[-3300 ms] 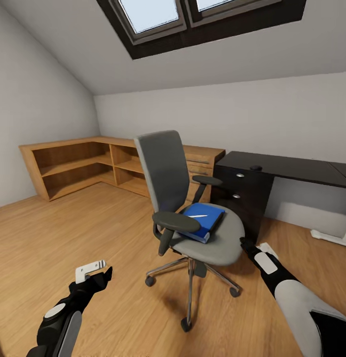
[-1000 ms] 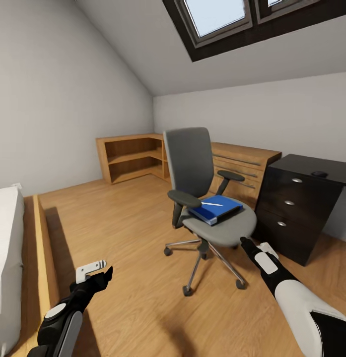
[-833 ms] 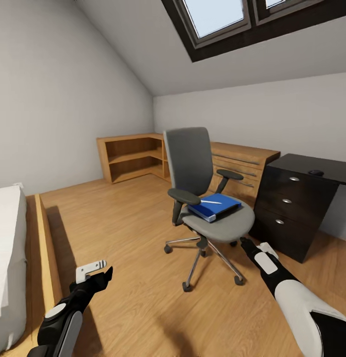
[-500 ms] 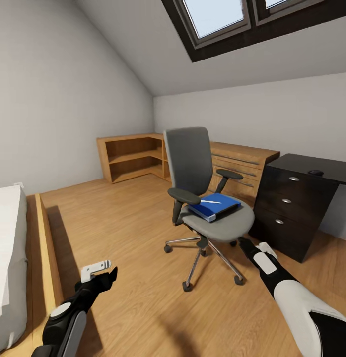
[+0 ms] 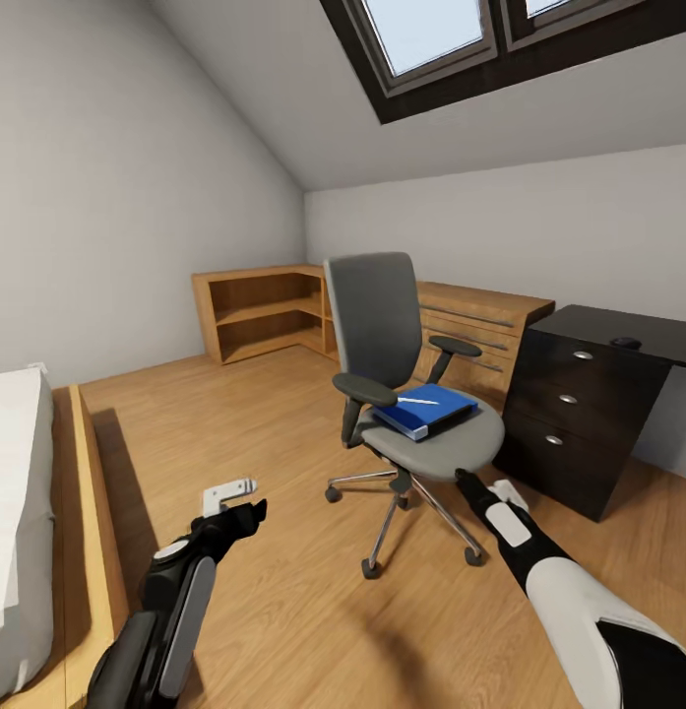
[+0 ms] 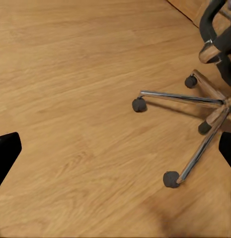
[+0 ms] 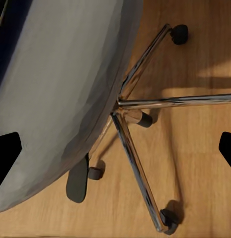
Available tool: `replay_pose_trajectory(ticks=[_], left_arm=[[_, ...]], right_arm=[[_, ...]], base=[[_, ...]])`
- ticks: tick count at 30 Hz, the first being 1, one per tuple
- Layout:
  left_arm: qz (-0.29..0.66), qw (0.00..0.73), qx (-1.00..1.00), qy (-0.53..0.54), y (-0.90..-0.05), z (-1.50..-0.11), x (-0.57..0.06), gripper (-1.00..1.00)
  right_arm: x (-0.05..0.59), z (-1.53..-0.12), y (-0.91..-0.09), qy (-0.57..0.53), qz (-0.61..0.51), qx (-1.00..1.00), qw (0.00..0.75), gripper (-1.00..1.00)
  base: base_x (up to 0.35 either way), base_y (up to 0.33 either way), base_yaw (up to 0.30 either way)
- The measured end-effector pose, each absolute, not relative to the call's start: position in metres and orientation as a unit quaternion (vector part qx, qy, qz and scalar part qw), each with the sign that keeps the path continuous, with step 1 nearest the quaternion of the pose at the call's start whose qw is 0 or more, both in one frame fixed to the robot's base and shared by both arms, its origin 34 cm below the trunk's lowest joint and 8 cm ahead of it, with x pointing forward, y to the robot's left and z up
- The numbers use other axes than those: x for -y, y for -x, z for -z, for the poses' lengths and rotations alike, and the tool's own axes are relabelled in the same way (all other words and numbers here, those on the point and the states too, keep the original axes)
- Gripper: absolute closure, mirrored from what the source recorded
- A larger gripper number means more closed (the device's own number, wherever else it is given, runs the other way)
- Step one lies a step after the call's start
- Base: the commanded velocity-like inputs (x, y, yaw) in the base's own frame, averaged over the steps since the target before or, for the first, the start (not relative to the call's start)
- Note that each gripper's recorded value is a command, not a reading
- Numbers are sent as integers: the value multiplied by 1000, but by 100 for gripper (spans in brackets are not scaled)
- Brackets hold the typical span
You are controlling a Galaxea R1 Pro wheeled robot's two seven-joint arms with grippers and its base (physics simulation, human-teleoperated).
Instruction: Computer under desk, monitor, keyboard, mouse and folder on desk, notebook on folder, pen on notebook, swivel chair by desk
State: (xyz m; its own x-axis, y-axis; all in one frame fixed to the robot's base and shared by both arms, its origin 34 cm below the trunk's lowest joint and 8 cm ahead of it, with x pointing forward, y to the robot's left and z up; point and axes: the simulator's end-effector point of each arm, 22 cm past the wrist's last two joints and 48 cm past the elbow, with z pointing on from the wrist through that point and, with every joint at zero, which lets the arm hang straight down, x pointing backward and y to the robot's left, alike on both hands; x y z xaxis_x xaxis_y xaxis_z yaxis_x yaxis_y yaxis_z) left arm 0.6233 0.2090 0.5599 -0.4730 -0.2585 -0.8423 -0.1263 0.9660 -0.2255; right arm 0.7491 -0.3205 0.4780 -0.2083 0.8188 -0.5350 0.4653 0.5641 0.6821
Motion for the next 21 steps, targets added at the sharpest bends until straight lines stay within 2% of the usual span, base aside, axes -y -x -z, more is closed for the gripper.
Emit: replay_pose_trajectory(ticks=[9,13,15,21], left_arm=[[79,482,-868,89,-627,-548,-181,-100],[78,482,-869,84,-627,-548,-179,-100],[74,477,-872,83,-626,-541,-180,-100],[73,460,-882,76,-622,-524,-173,-100]], right_arm=[[293,-478,-750,-411,-221,-755,461,-100],[279,-463,-741,-406,-231,-768,438,-100],[259,-453,-734,-394,-257,-787,399,-100],[248,-450,-730,-386,-273,-797,375,-100]], base=[[0,0,0],[0,0,0],[0,0,0],[0,0,0]])
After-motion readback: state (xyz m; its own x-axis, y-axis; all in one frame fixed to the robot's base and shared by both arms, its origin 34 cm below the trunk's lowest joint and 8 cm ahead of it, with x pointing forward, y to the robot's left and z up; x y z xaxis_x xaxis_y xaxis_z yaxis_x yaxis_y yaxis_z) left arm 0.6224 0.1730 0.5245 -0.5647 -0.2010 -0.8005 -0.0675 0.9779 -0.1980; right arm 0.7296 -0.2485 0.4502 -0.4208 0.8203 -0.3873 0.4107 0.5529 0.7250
